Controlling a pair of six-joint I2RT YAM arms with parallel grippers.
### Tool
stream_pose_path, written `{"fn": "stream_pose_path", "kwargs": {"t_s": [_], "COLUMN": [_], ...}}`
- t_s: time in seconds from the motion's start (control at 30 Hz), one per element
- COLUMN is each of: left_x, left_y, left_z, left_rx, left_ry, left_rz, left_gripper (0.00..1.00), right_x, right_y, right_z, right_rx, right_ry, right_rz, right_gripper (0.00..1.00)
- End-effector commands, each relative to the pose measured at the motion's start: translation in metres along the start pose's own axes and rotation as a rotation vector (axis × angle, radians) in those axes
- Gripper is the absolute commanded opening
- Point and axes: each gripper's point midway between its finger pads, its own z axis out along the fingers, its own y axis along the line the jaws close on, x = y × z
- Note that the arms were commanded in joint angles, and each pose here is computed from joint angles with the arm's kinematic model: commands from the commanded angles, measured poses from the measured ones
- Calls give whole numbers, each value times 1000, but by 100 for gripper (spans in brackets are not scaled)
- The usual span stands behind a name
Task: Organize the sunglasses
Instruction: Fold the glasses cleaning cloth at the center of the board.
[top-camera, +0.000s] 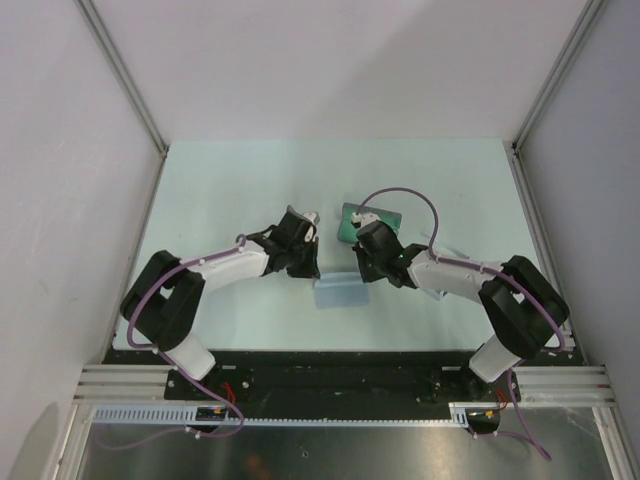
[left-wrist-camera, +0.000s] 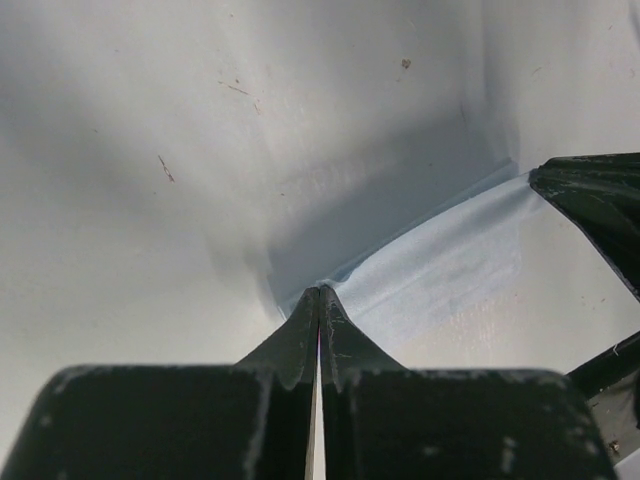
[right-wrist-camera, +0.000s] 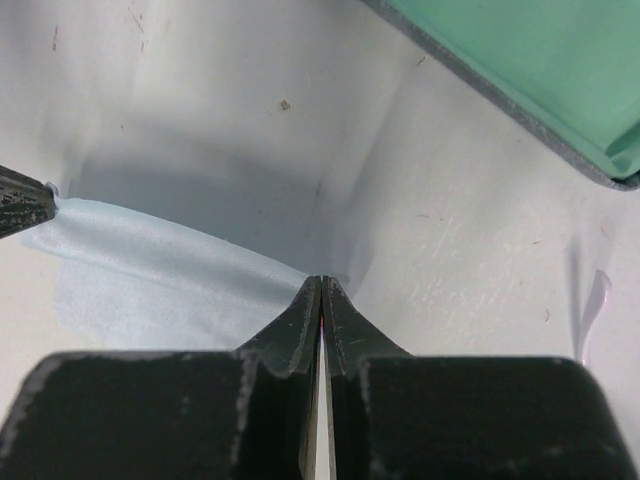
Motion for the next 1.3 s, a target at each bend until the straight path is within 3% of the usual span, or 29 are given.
{"fn": "stream_pose_path", "kwargs": {"t_s": [0.0,0.3,0.6,0.93,1.27], "left_x": [1,7,15,24,34], "left_y": [-2,-4,-4,-10,-9], "left_z": [-8,-10,-10,-8,-6], "left_rx": [-7,-5,-4,13,3], "left_ry": [-25,-22,-13,7,16], "left_rz": [4,13,29,70,170], "left_gripper": [1,2,9,8,9], "right_x": [-9,-6,2,3,-6], "right_y": [6,8,9,10,0], "right_z": [-12,-16,-18,-22,-22], "right_rx": [-24,-33,-47,-54,-61], "right_ry": [-53,-52,-34,-38,-45], "right_rz": [-13,-17,-14,5,111], "right_gripper": [6,16,16,16,23]}}
